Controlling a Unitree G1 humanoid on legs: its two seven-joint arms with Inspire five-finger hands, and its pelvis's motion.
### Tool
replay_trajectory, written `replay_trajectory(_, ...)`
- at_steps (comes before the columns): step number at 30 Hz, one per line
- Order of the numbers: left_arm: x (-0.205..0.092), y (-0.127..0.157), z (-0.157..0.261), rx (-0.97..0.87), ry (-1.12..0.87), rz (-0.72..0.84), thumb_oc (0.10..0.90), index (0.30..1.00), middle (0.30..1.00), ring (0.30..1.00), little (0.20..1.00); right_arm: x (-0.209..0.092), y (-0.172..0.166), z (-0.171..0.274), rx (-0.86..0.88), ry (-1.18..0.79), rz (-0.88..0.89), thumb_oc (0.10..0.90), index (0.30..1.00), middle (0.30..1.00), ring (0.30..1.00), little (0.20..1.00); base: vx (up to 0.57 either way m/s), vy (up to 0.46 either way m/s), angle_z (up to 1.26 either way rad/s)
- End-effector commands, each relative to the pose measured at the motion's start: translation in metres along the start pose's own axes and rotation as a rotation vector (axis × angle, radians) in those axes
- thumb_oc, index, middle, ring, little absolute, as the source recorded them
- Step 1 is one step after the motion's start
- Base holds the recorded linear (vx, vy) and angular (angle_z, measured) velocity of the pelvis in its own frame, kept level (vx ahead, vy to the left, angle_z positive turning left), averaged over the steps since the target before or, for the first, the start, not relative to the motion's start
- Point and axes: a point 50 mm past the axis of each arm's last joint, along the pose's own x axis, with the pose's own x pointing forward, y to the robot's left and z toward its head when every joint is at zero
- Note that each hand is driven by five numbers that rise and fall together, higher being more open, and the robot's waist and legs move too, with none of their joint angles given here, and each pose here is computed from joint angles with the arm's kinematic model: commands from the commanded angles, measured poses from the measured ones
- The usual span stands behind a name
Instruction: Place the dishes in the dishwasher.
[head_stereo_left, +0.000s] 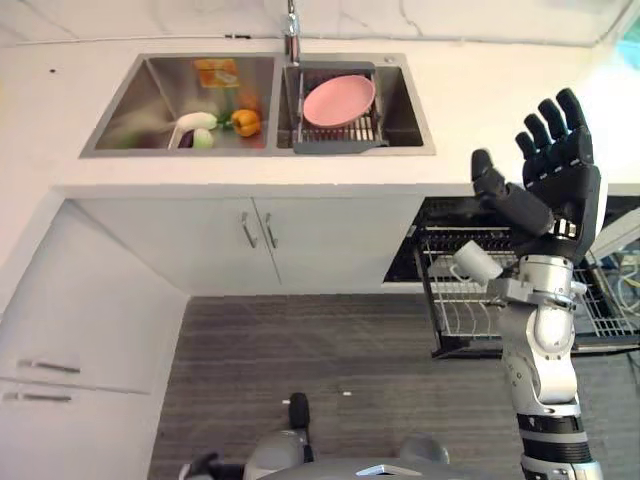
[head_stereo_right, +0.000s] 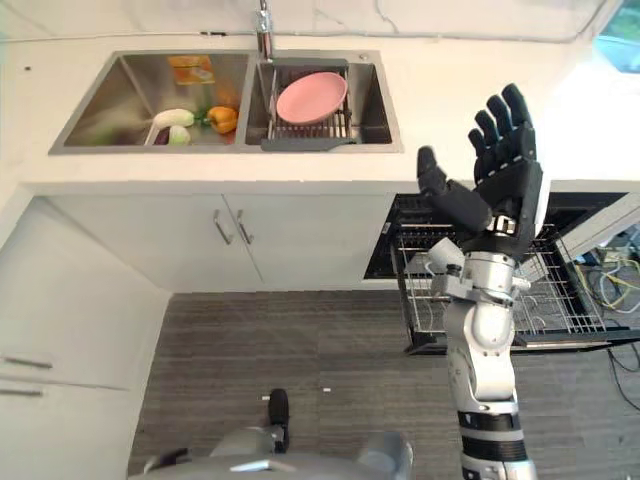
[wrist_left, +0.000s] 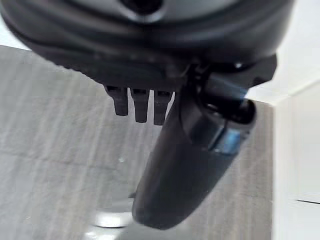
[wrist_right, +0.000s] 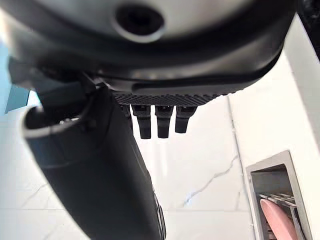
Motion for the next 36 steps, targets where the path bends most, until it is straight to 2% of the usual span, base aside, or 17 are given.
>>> replay_trajectory(1, 0.002, 0.005, 0.012, 0.015, -0.048, 0.003, 0.8, 0.9, 0.9, 0.9, 0.9, 0.018, 0.01, 0.052, -0.024, -0.301, 0.093, 0.8, 0.9, 0.9, 0.9, 0.9, 0.33, 0.211, -0.45)
replay_trajectory(5, 0.003, 0.012, 0.01, 0.049, -0.037, 0.018, 0.8, 0.9, 0.9, 0.9, 0.9, 0.014, 0.007, 0.054, 0.041, -0.297, 0.115, 0.8, 0.9, 0.9, 0.9, 0.9, 0.22, 0.01, -0.1)
replay_trajectory(8, 0.003, 0.014, 0.005, 0.058, -0.005, 0.014, 0.8, 0.9, 0.9, 0.9, 0.9, 0.011, 0.003, 0.053, 0.025, -0.283, 0.114, 0.8, 0.9, 0.9, 0.9, 0.9, 0.31, -0.078, -0.12)
replay_trajectory(17, -0.002, -0.003, -0.013, 0.03, 0.053, -0.026, 0.8, 0.9, 0.9, 0.9, 0.9, 0.005, -0.007, 0.051, -0.029, -0.241, 0.133, 0.8, 0.9, 0.9, 0.9, 0.9, 0.22, -0.12, 0.33)
replay_trajectory(23, -0.001, -0.015, 0.007, 0.06, -0.034, -0.05, 0.8, 0.9, 0.9, 0.9, 0.9, 0.012, -0.011, 0.058, 0.08, -0.279, 0.12, 0.8, 0.9, 0.9, 0.9, 0.9, 0.15, -0.21, 0.39)
replay_trajectory(27, 0.0, -0.01, 0.006, 0.081, -0.028, -0.037, 0.8, 0.9, 0.9, 0.9, 0.9, 0.009, -0.019, 0.06, 0.013, -0.264, 0.107, 0.8, 0.9, 0.9, 0.9, 0.9, 0.19, -0.06, 0.4)
replay_trajectory(36, -0.006, -0.008, -0.027, 0.156, 0.076, -0.047, 0.8, 0.9, 0.9, 0.9, 0.9, 0.012, -0.018, 0.056, -0.022, -0.273, 0.061, 0.8, 0.9, 0.9, 0.9, 0.9, 0.23, 0.101, 0.0)
